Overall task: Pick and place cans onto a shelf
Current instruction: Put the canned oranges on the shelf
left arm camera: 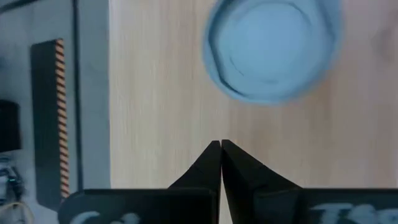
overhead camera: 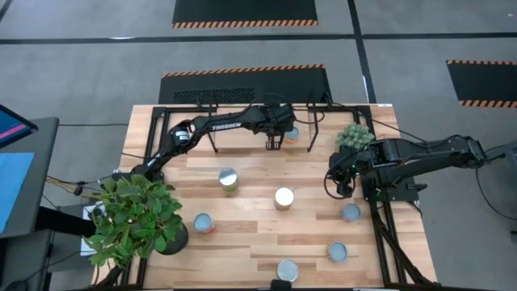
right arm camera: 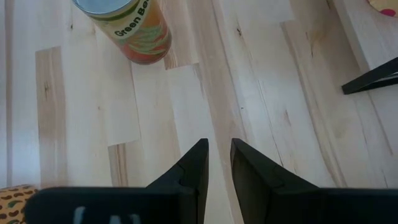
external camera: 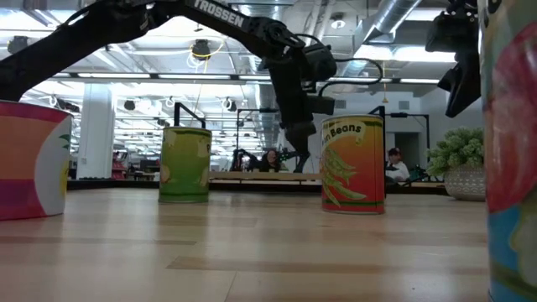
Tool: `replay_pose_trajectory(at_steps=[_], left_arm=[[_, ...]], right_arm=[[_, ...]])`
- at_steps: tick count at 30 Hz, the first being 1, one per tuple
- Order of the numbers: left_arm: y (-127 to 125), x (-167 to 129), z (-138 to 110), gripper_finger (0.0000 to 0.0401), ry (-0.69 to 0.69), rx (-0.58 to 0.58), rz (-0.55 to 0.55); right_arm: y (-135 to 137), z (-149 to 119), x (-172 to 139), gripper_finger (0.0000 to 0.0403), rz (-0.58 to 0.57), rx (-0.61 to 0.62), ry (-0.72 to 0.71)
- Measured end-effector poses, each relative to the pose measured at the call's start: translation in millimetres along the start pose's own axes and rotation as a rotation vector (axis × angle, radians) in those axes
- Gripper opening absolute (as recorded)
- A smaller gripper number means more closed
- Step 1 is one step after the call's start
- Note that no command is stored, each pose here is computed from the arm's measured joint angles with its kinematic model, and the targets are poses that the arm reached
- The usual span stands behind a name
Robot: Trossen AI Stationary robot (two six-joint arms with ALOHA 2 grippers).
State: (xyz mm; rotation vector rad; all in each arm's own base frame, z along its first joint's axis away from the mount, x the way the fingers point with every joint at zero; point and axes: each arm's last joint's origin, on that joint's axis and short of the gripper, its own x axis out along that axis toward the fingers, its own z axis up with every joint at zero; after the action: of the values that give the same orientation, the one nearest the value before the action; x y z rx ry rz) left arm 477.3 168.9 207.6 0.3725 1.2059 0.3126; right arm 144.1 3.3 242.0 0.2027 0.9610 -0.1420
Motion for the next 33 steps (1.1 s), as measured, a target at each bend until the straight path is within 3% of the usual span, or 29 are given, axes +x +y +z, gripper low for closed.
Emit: replay_pose_trajectory(at_steps=[8,17,24,33], left_arm=[[-8.5,12.1,-1.8,0.0002,0.026,0.033,-0.027],[-10.1,6.9,10.2,0.0002,-0.093,0.007,-0.051],[-21.8,2.4,16.2,0.0002,-0.099,0.049,-0.031],[-17.5,1.4,21.5,0.0002,-0.145,0.032,0.018]], right_arm=[[0.0,-0.3,0.1,0.0095,0.0,0.0,0.003],[-0.1,-0.2,0.0,0.0095,-0.001,0.0,0.003],[-0.1,-0.3,0.1,0.0095,-0.001,0.0,0.003],[-0.1,-0.2,0.0,0.0095,-0.001,0.0,0.003]])
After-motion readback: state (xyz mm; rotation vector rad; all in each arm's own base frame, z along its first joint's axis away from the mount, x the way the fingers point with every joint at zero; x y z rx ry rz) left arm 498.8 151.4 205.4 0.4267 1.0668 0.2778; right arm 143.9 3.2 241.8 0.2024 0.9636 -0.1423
